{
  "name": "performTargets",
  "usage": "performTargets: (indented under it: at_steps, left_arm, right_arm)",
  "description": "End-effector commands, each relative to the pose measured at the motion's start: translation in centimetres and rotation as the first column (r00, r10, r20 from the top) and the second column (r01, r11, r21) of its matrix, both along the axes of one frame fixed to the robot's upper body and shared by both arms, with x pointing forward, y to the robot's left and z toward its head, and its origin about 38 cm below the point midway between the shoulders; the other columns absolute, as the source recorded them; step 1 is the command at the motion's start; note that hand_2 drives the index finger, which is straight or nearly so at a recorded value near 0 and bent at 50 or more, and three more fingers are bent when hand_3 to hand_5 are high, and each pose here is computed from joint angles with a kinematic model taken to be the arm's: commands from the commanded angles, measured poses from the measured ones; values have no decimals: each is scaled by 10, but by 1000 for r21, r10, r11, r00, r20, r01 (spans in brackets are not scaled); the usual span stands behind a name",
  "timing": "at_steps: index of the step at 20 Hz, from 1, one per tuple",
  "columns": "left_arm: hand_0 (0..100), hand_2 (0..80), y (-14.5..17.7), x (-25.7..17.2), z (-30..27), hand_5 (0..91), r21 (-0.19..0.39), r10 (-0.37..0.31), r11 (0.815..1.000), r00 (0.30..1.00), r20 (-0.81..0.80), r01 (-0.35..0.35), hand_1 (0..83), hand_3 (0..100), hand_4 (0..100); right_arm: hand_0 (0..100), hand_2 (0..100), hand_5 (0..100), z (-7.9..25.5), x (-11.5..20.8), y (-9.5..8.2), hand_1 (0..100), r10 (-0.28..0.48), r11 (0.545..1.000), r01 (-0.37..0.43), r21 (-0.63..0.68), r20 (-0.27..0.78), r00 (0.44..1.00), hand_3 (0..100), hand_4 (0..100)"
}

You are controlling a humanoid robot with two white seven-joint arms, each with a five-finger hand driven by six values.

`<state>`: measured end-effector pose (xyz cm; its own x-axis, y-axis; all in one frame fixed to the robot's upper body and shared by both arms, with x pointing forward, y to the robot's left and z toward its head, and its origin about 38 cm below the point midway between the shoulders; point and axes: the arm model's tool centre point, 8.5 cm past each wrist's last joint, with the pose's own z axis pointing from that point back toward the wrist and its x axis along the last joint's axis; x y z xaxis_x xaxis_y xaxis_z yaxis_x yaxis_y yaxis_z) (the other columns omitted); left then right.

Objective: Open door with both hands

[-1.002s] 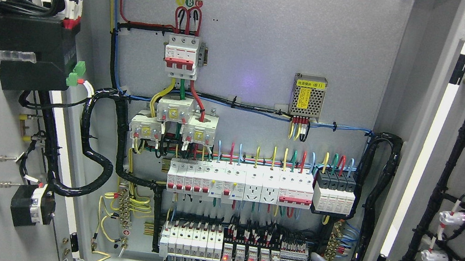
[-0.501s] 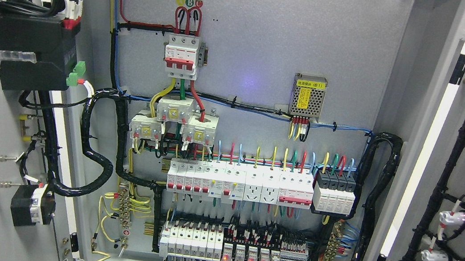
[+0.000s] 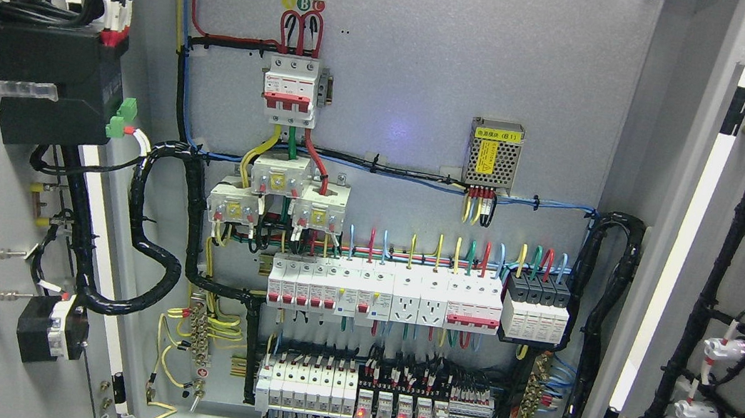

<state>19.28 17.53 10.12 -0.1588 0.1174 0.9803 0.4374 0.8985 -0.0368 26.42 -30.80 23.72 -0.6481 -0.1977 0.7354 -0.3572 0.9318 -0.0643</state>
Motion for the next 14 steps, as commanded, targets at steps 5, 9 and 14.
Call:
performTargets:
  at_steps: [5,9,14]
  left_arm:
    - [0,0,23,8,32,0,19,13,1000,987,163,-16,0,0,0]
    - [0,0,30,20,42,0,27,36,999,977,211,-42,0,0,0]
    - [0,0,45,28,56,0,20,77,996,951,299,-87,0,0,0]
  right_arm:
    - [0,0,0,24,-2,-33,0,-28,999,29,-39,32,999,0,0]
    - [0,0,0,27,-4,-37,0,-17,998,20,-53,43,999,0,0]
    - [0,0,0,26,-7,-34,0,29,996,-24,-91,51,998,0,0]
